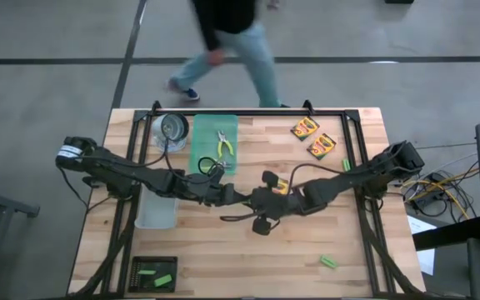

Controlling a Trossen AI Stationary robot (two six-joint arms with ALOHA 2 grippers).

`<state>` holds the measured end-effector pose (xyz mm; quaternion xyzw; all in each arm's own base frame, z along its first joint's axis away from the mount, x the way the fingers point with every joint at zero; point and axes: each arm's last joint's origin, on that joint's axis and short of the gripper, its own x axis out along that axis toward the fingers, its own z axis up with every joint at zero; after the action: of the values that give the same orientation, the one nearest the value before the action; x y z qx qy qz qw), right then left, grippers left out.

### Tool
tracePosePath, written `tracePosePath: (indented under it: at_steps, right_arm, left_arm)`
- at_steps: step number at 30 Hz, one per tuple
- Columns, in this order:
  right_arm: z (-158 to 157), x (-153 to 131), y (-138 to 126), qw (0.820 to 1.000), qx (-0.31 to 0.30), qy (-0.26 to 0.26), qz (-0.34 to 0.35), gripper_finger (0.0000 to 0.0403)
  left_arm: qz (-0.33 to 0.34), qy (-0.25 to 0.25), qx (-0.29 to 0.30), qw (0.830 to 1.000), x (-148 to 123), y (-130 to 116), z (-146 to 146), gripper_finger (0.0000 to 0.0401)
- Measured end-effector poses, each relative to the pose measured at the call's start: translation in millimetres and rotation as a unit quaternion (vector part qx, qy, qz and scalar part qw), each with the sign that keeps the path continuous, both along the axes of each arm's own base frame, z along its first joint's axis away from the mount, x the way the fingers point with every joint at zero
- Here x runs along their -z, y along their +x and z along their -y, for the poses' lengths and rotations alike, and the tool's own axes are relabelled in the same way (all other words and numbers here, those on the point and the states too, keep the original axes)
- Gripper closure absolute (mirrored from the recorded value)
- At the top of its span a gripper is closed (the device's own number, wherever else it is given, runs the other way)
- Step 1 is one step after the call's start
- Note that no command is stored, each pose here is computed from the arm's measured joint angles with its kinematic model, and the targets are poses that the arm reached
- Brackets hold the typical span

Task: Pick & Place School Supplies
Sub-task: Put the green eraser into the black bin

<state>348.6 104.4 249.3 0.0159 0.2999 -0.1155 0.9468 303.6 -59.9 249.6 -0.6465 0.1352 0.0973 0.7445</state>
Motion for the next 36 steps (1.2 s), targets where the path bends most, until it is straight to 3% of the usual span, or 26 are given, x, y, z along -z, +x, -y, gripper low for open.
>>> tracePosePath:
  at_steps: [16,26,36]
  right_arm:
    - [-0.6,0.4,-0.4,1.0,-0.001,-0.001,-0.002,0.0323]
    - [-0.3,0.8,-0.3,1.0,-0.002,-0.003,-0.004,0.0323]
    - [-0.4,0.7,-0.1,1.0,-0.009,-0.013,-0.005,0.0323]
  left_arm:
    - [-0.005,-0.002,-0.001,1.0,1.0,-0.3,-0.2,0.0317]
    - [-0.016,-0.009,-0.001,1.0,3.0,-1.0,-0.4,0.0345]
    - [-0.018,-0.009,0.0,1.0,3.2,-1.2,-0.3,0.0347]
